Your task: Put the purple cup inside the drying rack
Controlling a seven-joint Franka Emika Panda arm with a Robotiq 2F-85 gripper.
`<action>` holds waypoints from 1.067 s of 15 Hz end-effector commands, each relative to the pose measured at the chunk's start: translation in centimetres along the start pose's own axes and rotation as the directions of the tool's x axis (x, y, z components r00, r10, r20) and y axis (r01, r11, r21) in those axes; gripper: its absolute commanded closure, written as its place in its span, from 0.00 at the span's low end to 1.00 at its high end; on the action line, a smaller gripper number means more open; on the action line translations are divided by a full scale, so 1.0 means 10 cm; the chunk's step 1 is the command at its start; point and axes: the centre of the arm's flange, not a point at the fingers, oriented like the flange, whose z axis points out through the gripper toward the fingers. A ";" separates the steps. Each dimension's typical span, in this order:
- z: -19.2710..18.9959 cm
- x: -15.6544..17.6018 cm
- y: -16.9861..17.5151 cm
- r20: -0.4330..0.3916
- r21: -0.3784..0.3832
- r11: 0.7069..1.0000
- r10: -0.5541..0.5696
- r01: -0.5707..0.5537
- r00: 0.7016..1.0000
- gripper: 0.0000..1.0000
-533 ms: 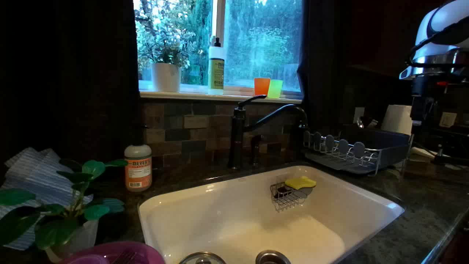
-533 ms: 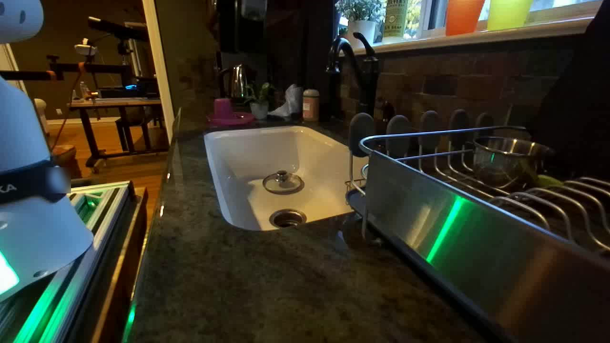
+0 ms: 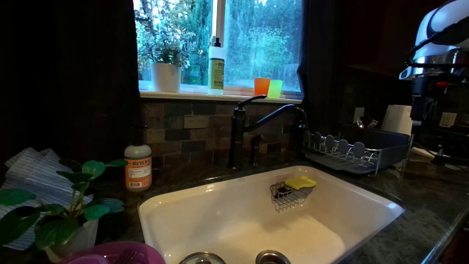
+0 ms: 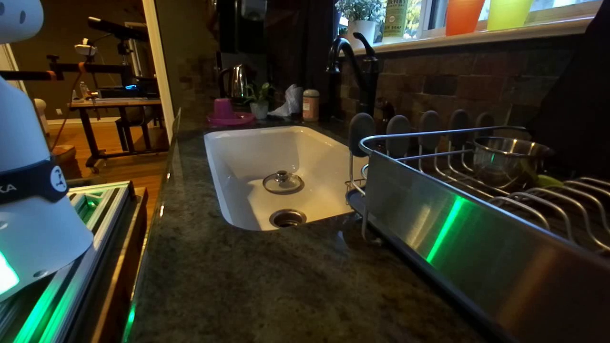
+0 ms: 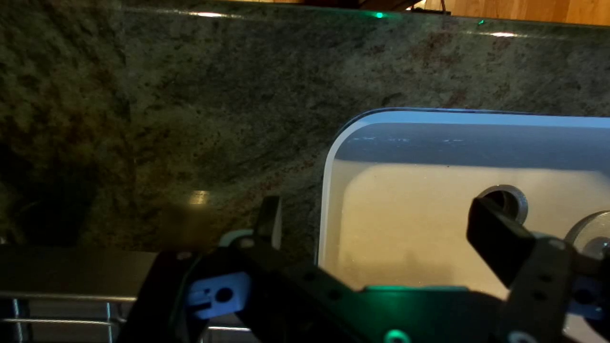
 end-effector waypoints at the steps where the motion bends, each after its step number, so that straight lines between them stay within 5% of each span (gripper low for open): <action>1: 0.00 0.00 0.00 0.000 0.000 1.000 0.000 0.000 1.000 0.00; 8: 0.00 0.00 0.00 0.000 0.000 1.000 0.000 0.000 1.000 0.00; 9: 0.02 0.07 -0.11 -0.056 0.018 0.998 -0.053 0.054 0.997 0.00; 13: -0.06 0.48 -1.12 -0.145 -0.033 0.965 -0.264 0.262 0.954 0.00; 16: -0.16 0.59 -2.01 -0.152 -0.089 0.895 -0.446 0.437 0.882 0.00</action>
